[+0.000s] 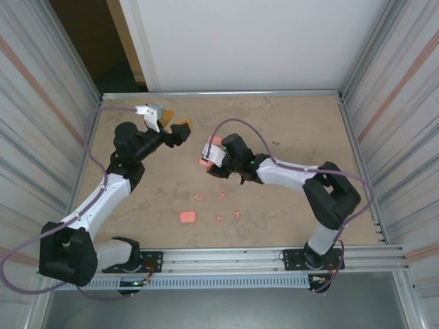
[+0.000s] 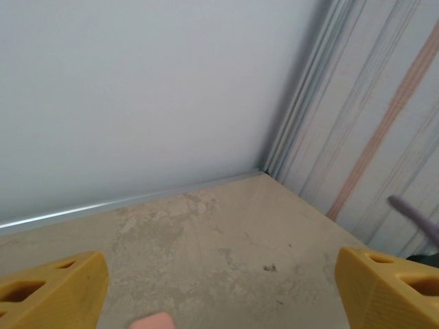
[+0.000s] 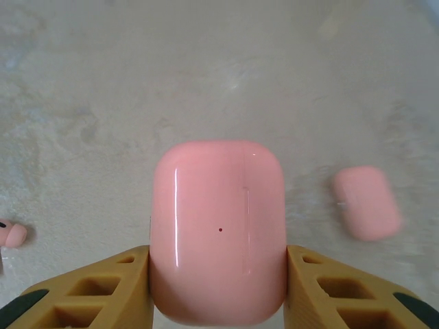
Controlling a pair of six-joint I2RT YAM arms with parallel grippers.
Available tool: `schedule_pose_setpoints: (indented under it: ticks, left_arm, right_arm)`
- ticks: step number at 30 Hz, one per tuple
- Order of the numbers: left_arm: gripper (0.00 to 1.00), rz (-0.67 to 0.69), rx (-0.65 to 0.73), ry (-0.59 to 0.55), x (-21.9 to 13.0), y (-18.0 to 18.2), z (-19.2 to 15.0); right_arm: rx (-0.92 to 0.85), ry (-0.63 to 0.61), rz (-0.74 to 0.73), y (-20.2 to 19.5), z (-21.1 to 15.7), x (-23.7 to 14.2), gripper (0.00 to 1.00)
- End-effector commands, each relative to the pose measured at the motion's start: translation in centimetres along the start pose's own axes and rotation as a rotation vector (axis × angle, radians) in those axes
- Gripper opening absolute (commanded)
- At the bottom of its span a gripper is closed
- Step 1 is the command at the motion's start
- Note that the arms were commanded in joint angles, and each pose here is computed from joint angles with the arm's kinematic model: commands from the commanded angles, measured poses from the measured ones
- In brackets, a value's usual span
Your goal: Insert wireless bluetooth earbuds into charging case
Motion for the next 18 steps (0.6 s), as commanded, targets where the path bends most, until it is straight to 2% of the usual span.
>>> schedule_pose_setpoints:
  ticks: [1,18]
  left_arm:
    - [0.86,-0.087,-0.020,0.063,0.3,-1.5,1.2]
    - [0.84,-0.381,-0.036,0.246,2.8,-5.9,0.6]
  right_arm:
    - [-0.040,-0.042,-0.131,-2.4,0.7,-3.2,0.44]
    - [-0.056,-0.241,-0.450,-8.3,2.3,-14.9,0.44]
Point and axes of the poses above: each hand's point on the last joint's axis, 136 mm out from that joint toward the fingers, its own x axis out along the fingers, its own y axis along the line the jaws close on, z = x × y, the point moved 6 cm from there along -x, back along the fingers, and after that the axes turned 12 degrees about -x, right-handed, at the moved point
